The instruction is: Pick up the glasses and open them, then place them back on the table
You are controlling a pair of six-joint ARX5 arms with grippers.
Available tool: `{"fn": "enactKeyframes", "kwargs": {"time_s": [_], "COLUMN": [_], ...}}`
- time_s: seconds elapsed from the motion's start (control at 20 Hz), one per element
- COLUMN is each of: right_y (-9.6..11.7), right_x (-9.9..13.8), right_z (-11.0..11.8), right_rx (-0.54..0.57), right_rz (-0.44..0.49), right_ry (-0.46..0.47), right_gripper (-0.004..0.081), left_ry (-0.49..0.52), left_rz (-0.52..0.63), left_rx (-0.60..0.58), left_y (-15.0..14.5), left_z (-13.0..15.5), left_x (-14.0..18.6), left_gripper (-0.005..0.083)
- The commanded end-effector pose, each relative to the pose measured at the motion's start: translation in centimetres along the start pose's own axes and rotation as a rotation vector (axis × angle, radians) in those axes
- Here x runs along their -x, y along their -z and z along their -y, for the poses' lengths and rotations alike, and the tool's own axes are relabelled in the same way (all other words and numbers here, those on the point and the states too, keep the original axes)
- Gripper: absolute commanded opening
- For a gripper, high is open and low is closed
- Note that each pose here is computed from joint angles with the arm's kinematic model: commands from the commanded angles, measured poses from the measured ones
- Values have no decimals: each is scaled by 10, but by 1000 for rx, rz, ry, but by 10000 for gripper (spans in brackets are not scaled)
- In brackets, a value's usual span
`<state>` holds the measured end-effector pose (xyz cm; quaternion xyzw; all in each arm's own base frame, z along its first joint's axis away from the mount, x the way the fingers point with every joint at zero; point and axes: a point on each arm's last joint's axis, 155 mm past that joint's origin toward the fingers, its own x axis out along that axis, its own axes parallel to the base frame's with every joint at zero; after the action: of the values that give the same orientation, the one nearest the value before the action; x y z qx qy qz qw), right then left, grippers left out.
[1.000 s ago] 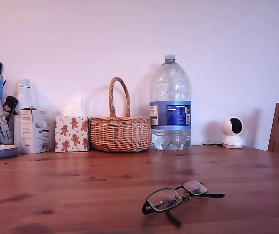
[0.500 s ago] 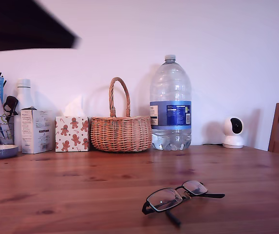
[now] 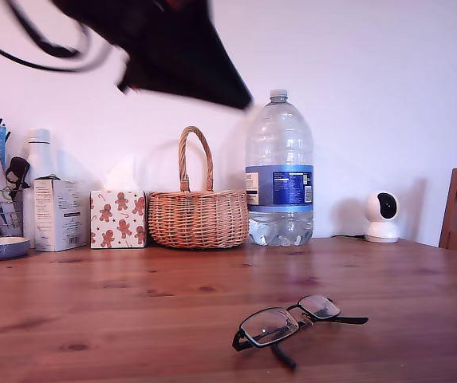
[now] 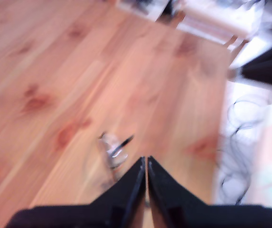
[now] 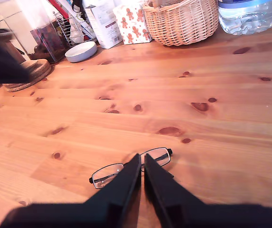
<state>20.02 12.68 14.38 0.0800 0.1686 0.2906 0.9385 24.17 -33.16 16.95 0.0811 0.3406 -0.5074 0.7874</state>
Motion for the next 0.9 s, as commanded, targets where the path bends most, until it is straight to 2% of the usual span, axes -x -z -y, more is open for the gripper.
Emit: {"fn": "enactKeyframes", "kwargs": {"time_s": [0.0,0.35,0.6,0.85], "right_y": [6,6,5,5], "right_x": [-3,-3,-3,-2], "right_z": [4,8,9,10], "right_rx": [-3,-3,-3,-4], "right_rz": [-11,-10,-9,-8], "right_ry": [14,36,43,50], "right_gripper": [-13,-13,-13,-13], "left_ry": [-15,-44,-53,-60], "left_rz": [-71,-308,-468,-541], "left_rx": [1,-6,-21,-12], "left_y": [8,27,49,61], "left_z": [-4,-8,-12,-19], "left_x": [-16,-59,-94,-113], "left_gripper": [83,244,244,244]}}
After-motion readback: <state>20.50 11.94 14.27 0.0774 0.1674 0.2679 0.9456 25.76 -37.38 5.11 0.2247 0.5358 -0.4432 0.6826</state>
